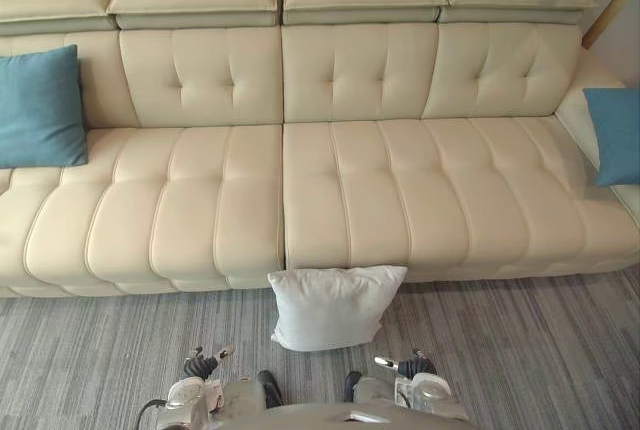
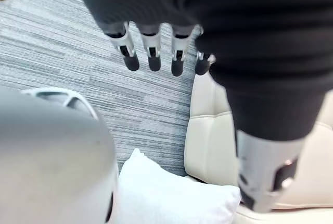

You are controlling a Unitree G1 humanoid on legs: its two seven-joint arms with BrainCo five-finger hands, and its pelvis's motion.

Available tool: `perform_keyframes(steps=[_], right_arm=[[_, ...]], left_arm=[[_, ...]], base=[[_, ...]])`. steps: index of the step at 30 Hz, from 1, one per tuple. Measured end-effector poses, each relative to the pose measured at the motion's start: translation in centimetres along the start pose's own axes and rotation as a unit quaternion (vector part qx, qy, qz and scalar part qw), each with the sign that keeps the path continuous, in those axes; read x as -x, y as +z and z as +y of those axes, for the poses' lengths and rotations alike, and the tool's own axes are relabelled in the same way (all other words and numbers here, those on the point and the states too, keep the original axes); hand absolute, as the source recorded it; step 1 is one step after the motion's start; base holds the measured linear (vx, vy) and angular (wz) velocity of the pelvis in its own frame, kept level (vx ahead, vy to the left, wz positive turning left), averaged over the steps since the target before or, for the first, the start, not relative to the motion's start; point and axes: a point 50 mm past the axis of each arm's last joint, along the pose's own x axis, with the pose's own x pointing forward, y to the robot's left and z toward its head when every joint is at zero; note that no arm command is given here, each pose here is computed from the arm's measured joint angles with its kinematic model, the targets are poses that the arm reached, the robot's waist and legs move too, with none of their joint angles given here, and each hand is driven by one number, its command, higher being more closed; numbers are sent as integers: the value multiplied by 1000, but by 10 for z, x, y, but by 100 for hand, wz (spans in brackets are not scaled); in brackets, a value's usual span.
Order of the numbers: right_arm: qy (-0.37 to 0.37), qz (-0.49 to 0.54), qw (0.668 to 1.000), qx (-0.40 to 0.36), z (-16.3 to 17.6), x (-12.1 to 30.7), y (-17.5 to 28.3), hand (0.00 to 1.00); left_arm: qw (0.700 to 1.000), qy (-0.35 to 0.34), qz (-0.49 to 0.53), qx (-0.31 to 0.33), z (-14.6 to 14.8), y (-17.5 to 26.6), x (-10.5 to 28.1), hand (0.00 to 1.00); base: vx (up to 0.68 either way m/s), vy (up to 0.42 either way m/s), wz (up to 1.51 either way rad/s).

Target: Pick up cushions and gather them together orderly.

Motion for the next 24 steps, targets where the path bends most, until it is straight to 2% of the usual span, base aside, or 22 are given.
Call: perform_keyframes(steps=[5,12,16,24], right_arm=[[2,18,1000,7,1,1,-9,0],[-34,23,999,11,-33,-5,-9,0],[-48,47,998,-1,-41,-1,-27,0],[-43,46,998,-32,-33,4,-33,0]], left_arm=[[999,28,4,-14,22,-1,-1,0],[999,24,28,30,7,-13,1,0],[998,23,28,49,5,-13,1,0],[999,2,15,52,-3,-5,0,0]], base=[[64,-243,60],[151,-260,38],[92,-73,26],[-20,57,6]])
